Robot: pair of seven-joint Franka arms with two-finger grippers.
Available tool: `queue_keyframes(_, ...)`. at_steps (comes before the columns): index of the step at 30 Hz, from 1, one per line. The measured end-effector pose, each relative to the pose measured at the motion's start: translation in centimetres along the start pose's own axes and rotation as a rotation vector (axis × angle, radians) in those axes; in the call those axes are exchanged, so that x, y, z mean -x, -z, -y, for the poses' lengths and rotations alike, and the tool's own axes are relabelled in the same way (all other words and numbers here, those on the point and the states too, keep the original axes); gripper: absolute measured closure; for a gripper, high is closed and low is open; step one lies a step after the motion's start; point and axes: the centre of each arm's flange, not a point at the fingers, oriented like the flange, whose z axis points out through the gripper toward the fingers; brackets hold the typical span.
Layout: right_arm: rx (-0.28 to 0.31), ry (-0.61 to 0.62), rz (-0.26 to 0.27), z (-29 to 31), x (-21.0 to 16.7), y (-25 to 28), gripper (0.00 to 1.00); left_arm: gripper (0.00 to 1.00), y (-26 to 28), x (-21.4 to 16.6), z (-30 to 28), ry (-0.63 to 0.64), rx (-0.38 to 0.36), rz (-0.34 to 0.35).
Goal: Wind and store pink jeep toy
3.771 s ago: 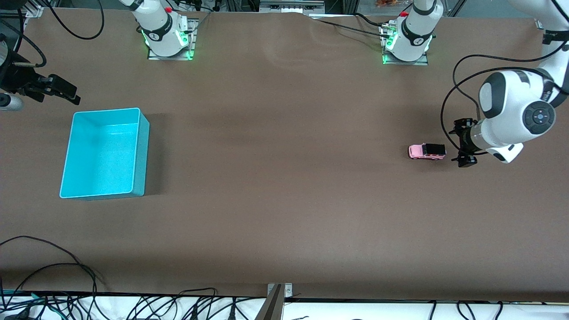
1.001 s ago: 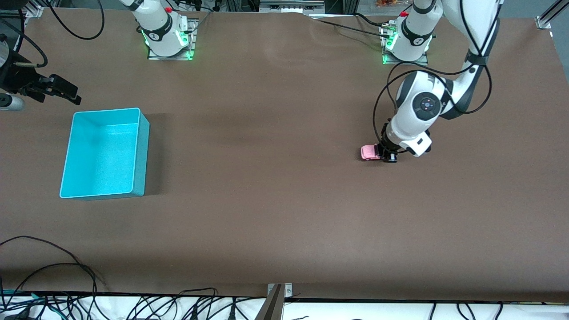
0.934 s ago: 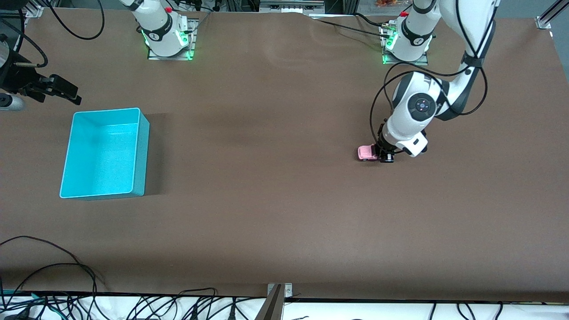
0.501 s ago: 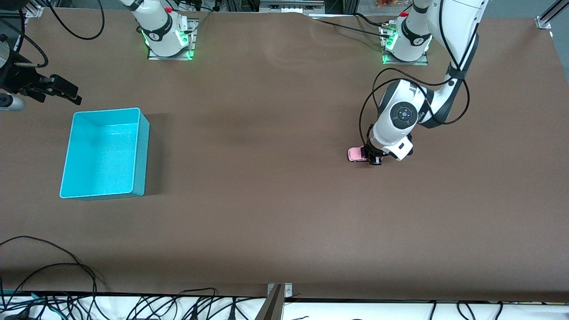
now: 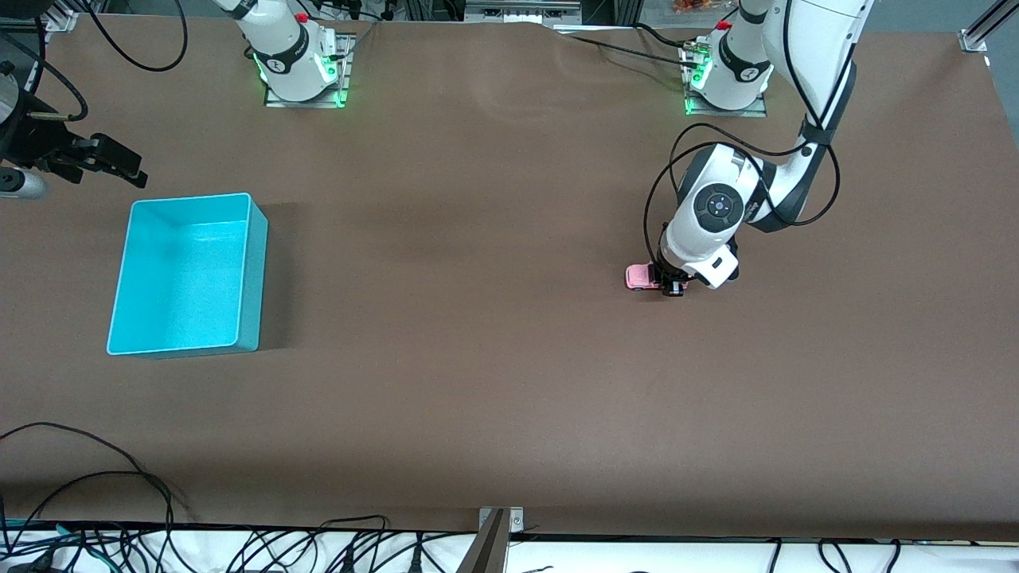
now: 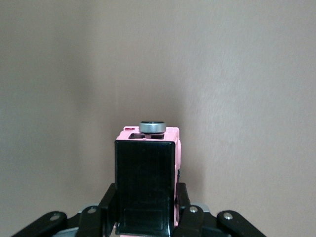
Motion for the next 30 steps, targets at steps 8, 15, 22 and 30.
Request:
queue_keyframes(8, 0.0, -0.001, -0.001, 0.0, 0.0, 0.0, 0.0, 0.5, -0.1, -3.6, -1.3, 0.032, 0.001, -0.023)
queue_keyframes(15, 0.0, -0.001, 0.0, 0.0, 0.0, 0.0, 0.0, 0.5, -0.2, -8.4, -2.7, 0.035, 0.0, -0.038)
queue_keyframes(22, 0.0, -0.001, 0.0, 0.0, 0.0, 0.0, 0.0, 0.5, -0.3, -13.7, -3.8, 0.011, -0.011, -0.034)
queue_keyframes(30, 0.0, -0.001, 0.0, 0.0, 0.0, 0.0, 0.0, 0.5, -0.5, -19.6, -4.3, -0.012, -0.012, -0.058)
